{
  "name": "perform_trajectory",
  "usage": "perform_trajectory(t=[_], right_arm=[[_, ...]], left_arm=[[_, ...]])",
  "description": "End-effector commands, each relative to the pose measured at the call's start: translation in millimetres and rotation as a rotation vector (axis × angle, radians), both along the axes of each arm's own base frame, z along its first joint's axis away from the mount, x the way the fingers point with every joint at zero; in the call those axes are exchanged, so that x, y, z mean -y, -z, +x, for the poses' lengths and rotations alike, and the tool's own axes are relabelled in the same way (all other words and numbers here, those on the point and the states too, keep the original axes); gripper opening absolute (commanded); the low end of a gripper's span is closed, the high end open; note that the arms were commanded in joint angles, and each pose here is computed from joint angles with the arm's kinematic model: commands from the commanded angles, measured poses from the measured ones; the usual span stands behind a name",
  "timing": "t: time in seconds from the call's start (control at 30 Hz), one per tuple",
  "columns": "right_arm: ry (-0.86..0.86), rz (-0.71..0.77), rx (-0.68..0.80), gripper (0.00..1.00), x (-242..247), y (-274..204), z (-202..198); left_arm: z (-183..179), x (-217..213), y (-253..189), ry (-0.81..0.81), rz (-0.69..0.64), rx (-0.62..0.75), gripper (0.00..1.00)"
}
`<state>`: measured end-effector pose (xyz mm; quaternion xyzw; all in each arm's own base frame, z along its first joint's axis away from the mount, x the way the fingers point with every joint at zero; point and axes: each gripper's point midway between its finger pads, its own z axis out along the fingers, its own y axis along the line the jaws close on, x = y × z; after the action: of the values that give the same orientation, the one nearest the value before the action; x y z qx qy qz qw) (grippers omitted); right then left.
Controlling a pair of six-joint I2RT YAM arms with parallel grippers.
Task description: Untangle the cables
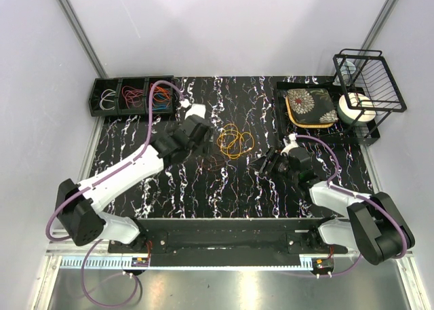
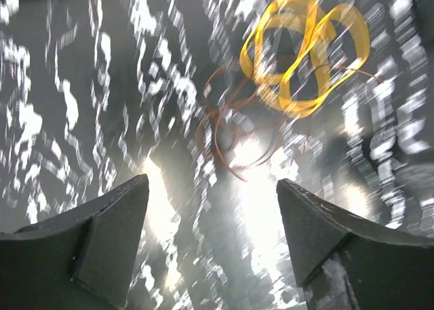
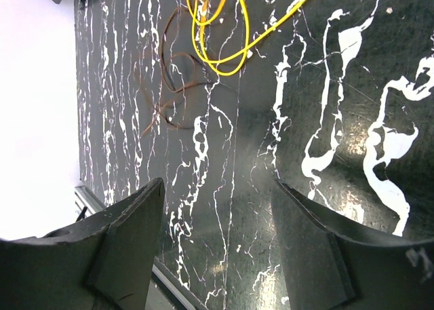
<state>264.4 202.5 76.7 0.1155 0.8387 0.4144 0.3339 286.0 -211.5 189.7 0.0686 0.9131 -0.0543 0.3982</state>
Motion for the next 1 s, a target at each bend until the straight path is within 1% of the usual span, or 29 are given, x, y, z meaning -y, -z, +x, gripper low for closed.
perform_trajectory(t=[0.0, 0.13, 0.2, 0.33, 0.43, 0.63, 0.7, 0.77, 0.93, 0.97], right_arm=[[0.004, 0.023, 0.061, 0.7, -1.3, -18.0, 8.2], [0.003, 0.023, 0.058, 0.7, -1.6, -17.5, 7.6], [0.002, 0.021, 0.057, 0.7, -1.5, -17.1, 7.4], [0.002, 0.02, 0.056, 0.7, -1.6, -17.0, 7.6], [-0.001, 0.021, 0.056, 0.7, -1.9, -17.4, 8.0], [-0.006, 0.02, 0.052, 0.7, -3.0, -16.1, 8.0], [-0.006, 0.019, 0.051, 0.7, -2.8, -15.8, 8.5], [-0.008, 0.02, 0.053, 0.7, -3.2, -16.5, 8.7], [-0.011, 0.018, 0.049, 0.7, -3.6, -15.2, 8.5], [-0.013, 0.018, 0.049, 0.7, -4.1, -15.4, 8.6]], left_arm=[[-2.5, 0.9, -2.8, -0.025, -0.058, 0.016, 0.81], [-2.4, 7.3, 24.8, -0.032, -0.05, -0.038, 0.8], [0.5, 13.2, 33.7, -0.031, -0.067, -0.04, 0.8], [4.7, 18.7, 69.5, -0.04, -0.024, -0.091, 0.79], [8.4, 23.0, 86.3, -0.036, 0.01, -0.115, 0.77], [12.6, 22.8, 102.9, -0.062, 0.05, -0.116, 0.77], [18.9, 17.7, 101.6, -0.097, 0.058, -0.08, 0.77], [22.0, 14.9, 107.9, -0.095, 0.064, -0.064, 0.77], [35.9, 1.7, 123.6, -0.153, 0.054, -0.111, 0.67], [37.8, 2.8, 124.9, -0.151, 0.045, -0.115, 0.66]])
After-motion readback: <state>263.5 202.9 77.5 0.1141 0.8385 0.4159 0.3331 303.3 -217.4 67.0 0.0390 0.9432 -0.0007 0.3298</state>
